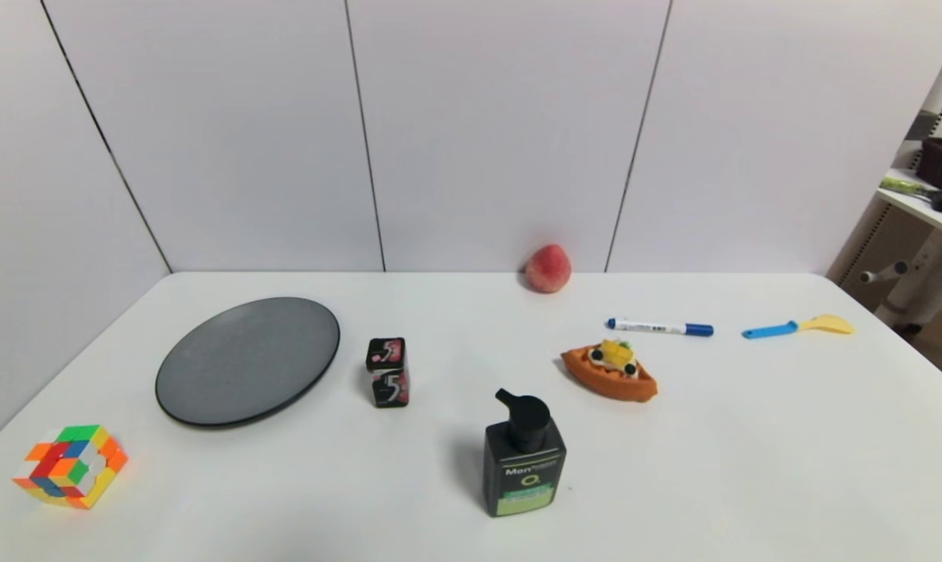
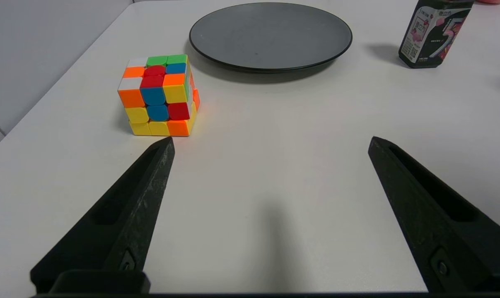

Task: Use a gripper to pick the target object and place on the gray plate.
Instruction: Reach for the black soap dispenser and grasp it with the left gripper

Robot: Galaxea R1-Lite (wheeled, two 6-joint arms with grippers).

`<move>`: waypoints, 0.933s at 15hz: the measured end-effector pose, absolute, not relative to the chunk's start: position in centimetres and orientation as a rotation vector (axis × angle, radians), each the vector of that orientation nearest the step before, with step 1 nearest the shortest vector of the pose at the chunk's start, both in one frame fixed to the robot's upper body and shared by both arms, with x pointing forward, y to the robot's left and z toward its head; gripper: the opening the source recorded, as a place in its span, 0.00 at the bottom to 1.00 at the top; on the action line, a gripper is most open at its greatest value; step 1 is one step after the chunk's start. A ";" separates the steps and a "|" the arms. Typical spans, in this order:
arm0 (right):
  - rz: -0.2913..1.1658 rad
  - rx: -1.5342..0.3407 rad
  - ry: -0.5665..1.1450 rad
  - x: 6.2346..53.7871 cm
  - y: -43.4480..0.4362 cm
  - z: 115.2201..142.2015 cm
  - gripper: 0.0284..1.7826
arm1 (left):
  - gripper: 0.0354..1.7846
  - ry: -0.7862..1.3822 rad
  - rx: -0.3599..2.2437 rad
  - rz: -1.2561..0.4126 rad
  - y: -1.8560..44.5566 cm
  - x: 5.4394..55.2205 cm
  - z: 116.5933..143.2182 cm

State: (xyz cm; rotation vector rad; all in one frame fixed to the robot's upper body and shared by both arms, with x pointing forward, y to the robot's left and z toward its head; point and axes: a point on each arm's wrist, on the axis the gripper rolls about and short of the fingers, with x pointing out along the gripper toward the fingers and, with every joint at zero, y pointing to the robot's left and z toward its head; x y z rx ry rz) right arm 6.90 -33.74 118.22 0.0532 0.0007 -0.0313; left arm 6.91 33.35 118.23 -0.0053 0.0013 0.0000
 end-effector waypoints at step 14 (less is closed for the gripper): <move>-0.031 0.053 0.001 6.9 -33.7 118.2 0.96 | 0.94 0.151 0.301 -0.220 33.1 9.0 126.2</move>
